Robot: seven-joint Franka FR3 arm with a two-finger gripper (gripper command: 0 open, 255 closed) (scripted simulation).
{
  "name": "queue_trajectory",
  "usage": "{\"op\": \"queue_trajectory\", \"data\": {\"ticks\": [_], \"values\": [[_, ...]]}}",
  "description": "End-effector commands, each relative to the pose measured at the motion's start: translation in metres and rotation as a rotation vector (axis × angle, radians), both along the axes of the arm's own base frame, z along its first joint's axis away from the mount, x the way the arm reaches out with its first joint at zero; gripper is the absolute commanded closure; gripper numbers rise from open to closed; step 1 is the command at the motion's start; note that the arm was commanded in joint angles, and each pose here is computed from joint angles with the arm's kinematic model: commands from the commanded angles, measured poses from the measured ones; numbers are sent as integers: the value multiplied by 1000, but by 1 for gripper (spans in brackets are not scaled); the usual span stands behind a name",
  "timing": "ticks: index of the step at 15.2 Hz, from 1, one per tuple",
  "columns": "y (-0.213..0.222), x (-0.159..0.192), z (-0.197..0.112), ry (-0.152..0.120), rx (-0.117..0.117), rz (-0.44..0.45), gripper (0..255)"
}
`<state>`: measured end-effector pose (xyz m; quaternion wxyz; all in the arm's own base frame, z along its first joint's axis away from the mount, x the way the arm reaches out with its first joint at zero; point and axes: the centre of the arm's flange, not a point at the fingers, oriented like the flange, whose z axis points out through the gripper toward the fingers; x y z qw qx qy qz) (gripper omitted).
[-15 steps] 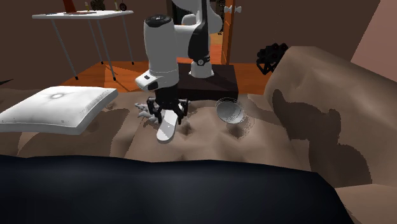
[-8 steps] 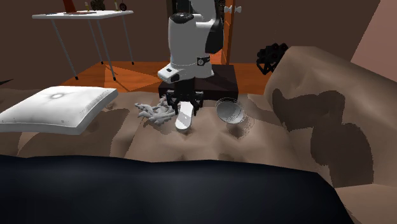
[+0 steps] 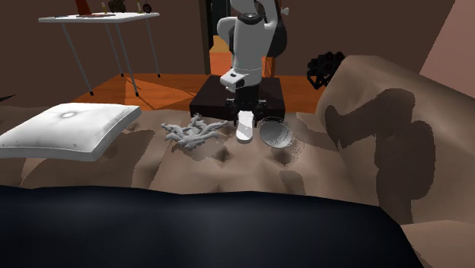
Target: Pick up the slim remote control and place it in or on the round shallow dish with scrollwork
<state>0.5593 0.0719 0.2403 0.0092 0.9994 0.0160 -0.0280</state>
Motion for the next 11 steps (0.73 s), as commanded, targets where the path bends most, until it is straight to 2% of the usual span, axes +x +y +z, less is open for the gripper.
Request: {"op": "queue_trajectory", "data": {"ticks": [1,11], "values": [[16,-20,4,0,0,-1,255],[103,-119,6,0,0,-1,255]]}}
